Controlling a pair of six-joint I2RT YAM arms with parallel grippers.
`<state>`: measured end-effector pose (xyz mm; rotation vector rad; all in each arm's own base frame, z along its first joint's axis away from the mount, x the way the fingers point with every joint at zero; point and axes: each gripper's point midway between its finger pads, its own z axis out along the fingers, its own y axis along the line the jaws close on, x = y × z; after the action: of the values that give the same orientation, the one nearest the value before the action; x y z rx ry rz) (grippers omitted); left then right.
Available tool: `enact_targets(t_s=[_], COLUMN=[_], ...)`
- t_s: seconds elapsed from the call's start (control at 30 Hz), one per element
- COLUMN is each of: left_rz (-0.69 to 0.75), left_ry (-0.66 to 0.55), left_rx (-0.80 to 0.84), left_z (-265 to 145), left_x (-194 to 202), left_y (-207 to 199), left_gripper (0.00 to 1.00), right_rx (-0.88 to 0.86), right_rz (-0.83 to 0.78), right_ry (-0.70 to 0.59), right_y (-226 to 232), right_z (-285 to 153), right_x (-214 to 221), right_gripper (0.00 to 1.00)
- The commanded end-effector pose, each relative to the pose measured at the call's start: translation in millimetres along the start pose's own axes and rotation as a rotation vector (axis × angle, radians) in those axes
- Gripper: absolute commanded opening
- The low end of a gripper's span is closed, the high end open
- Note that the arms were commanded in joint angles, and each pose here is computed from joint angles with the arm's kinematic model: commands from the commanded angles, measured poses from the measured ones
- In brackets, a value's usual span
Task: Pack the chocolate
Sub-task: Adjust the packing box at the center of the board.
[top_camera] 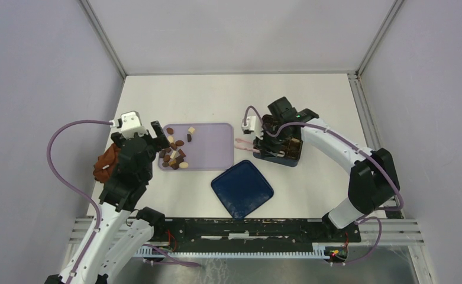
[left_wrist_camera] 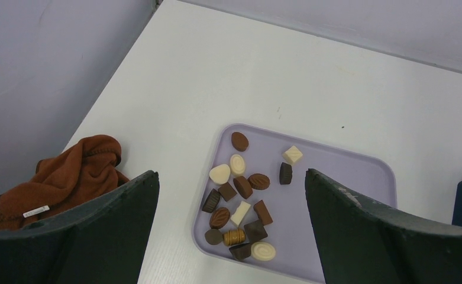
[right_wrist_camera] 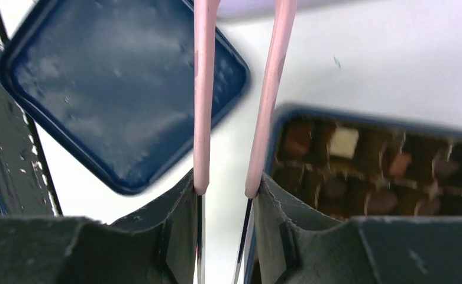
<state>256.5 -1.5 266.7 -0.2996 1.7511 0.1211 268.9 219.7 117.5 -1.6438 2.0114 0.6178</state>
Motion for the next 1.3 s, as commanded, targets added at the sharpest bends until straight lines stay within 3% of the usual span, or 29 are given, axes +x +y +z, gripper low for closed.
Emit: enact_targets(t_s=[0.0,0.4,0.67,0.93,1.1,1.27], left_rz=[-0.006,-0.016,-0.016,-0.023,-0.165,-0.392], left_ry=[-0.05,-0.065,-0.07,-0.051,0.012,0.201], left_rx=[-0.016,-0.018,-0.022,0.06,0.301,0.673], left_z=[-2.3,-4.5,-5.0,-1.7,-16.4,-38.2], left_x=[-11.7,-14.0,-14.5,-11.5,-19.5,4.0], left_y=[5.7,7.7,8.9,-9.0,-56.7,-135.1], left_gripper=[0.97,0.97,0.97,0.96,0.95,0.96], right_rx=[0.004,-0.011,-0.022,0.007,0.089,0.179], right_rz=[-0.089,-0.19,-0.193,-0.188,-0.119,-0.011], right_ry=[-0.07,0.043,0.045,-0.094,-0.198,-0.307], right_y=[6.7,17.4,19.0,19.3,-2.6,-32.0], right_z=[18.9,98.7,130.4,58.4,-6.4,-61.8], right_x=[-55.0,-107.9,-132.5,-149.2,-121.9,-85.3], right_gripper=[0.4,0.41,0.4,0.39,0.4,0.4])
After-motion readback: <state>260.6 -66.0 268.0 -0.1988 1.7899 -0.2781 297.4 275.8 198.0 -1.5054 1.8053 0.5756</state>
